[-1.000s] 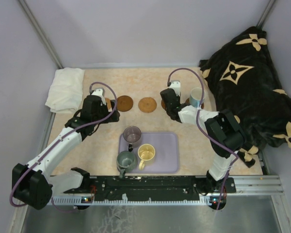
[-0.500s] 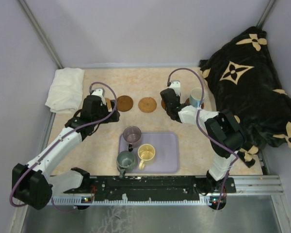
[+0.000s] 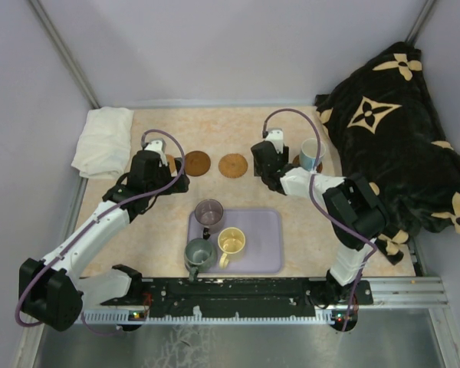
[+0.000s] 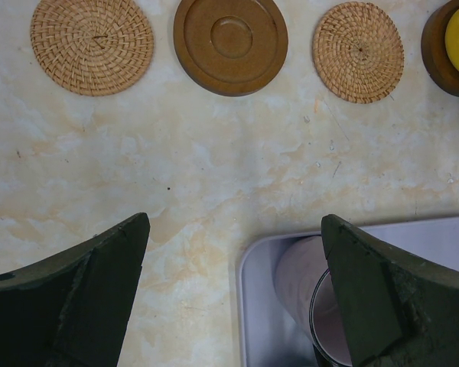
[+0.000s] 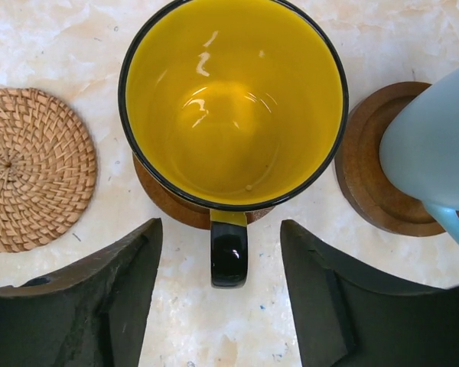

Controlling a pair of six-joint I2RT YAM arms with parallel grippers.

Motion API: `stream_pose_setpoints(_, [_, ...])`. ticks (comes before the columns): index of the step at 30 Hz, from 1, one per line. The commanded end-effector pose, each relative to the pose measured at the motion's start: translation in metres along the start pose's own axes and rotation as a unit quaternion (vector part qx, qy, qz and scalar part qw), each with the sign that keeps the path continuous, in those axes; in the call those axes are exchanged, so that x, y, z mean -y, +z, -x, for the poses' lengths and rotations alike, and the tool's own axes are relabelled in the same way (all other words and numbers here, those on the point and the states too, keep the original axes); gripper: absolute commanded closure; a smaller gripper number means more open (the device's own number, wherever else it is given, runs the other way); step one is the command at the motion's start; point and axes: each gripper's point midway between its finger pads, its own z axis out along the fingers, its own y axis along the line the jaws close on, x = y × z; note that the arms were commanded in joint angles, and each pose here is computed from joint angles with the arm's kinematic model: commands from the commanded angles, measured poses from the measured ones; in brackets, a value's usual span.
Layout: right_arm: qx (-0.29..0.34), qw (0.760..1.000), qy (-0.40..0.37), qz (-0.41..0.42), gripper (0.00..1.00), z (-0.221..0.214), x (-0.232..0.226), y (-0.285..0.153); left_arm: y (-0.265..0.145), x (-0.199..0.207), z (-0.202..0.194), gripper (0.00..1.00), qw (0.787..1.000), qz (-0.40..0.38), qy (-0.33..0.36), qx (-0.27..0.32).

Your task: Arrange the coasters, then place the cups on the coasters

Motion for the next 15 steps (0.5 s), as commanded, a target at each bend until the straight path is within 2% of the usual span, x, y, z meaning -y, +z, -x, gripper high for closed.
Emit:
stream_pose_setpoints(1, [0.042, 0.999, 0.023, 0.000, 0.33, 0.034, -0.004, -0.012, -0.004, 0.006, 0.011, 0.01, 1.000, -0.010, 0.001, 0.016])
stream_pose_setpoints(8, [0.049, 0.999, 0.021, 0.001, 0.30, 0.039, -0.006, -0.017, -0.004, 0.005, 0.011, 0.01, 1.000, -0.010, 0.002, 0.016])
stream_pose_setpoints(15, [0.081, 0.996, 0.024, -0.007, 0.30, 0.065, -0.003, -0.042, -0.005, 0.006, 0.011, 0.01, 1.000, -0.012, 0.002, 0.017])
